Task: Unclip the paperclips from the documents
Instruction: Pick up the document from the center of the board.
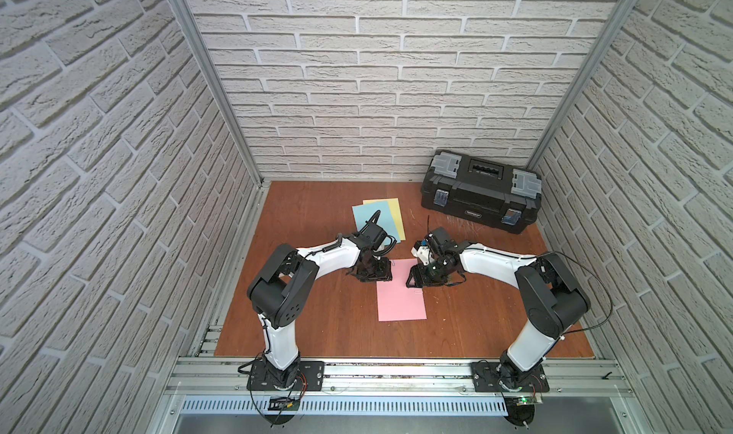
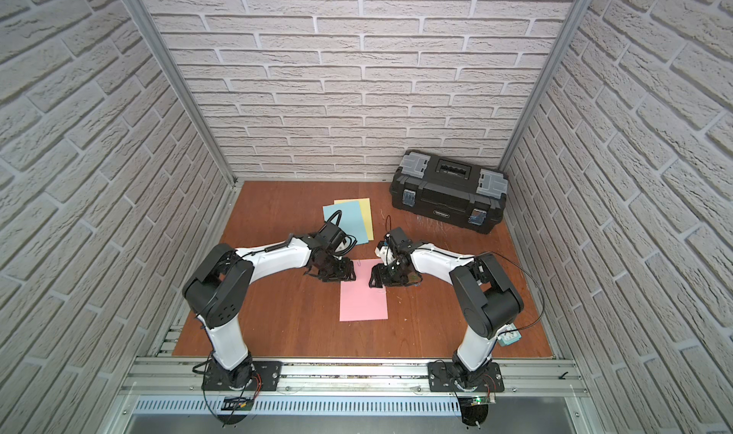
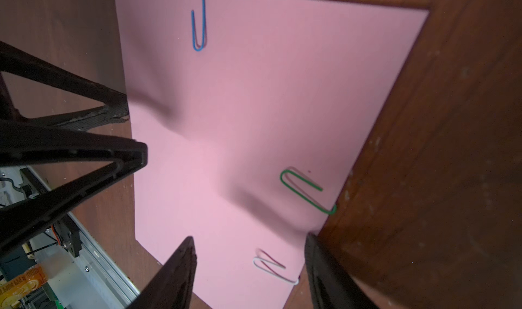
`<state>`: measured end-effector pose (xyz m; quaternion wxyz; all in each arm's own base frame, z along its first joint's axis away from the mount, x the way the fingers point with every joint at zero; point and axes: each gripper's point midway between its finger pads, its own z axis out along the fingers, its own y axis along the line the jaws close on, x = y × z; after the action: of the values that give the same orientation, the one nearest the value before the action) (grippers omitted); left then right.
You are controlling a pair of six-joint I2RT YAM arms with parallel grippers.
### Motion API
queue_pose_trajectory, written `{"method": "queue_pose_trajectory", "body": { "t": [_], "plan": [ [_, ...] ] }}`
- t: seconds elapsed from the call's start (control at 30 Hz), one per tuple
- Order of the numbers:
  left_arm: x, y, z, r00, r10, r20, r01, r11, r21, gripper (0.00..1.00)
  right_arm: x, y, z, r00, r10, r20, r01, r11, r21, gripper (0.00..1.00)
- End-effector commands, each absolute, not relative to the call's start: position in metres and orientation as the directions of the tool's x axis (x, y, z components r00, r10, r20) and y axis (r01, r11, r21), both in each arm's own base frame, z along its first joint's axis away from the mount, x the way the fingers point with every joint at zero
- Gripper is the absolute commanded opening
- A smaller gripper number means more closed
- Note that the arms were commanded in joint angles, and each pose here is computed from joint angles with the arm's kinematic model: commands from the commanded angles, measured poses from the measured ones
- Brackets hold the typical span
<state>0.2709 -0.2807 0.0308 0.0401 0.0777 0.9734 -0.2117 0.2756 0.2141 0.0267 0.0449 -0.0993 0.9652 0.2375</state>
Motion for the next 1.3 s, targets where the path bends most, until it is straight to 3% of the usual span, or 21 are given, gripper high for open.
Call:
{"method": "queue_pose_trajectory", "body": {
  "t": [0.0, 0.93, 1.27],
  "plan": [
    [0.260, -0.279, 0.019, -0.987, 0.152, -0.055, 0.161, 0.905, -0.393, 0.59, 0.265, 0.212, 0.010, -0.981, -0.179, -0.075, -0.193, 0.884, 0.425, 0.63],
    [0.269, -0.292, 0.034, -0.980, 0.171, -0.104, 0.199, 0.878, -0.435, 0.57, 0.269, 0.239, 0.015, -0.974, -0.209, -0.088, -0.223, 0.817, 0.532, 0.63],
    [0.271, -0.294, 0.038, -0.978, 0.172, -0.114, 0.205, 0.871, -0.446, 0.41, 0.269, 0.246, 0.018, -0.970, -0.220, -0.106, -0.241, 0.790, 0.563, 0.63]
  ]
}}
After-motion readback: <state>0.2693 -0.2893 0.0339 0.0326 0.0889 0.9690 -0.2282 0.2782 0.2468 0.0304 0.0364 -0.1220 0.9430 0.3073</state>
